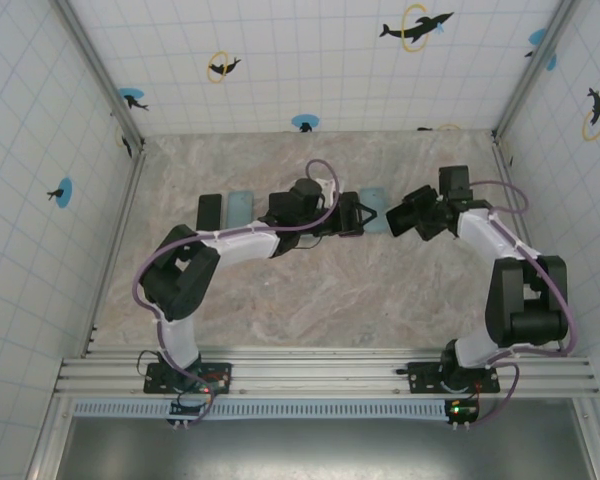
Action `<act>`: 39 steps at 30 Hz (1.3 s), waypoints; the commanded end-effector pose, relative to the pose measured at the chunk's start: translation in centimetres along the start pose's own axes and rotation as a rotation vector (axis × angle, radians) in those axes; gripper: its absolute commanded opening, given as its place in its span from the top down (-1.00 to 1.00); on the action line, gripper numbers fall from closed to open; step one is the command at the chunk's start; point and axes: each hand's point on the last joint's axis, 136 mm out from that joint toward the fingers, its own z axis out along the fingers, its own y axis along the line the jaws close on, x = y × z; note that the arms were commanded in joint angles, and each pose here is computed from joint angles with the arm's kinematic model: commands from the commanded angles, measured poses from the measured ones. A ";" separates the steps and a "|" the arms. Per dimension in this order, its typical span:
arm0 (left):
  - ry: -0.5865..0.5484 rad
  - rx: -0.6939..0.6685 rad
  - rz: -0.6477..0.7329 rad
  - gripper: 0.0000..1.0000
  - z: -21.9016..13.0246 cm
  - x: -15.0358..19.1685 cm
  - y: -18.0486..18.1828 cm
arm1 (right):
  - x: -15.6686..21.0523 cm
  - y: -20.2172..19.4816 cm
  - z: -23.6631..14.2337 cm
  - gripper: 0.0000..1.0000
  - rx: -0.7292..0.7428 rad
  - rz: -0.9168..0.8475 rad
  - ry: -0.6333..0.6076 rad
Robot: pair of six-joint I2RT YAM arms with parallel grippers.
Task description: Take the phone out of the phone case
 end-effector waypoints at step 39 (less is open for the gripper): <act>-0.038 -0.015 0.140 0.93 -0.7 -4.9 -2.2 | 5.4 7.1 -2.4 -0.63 -0.257 -0.152 0.033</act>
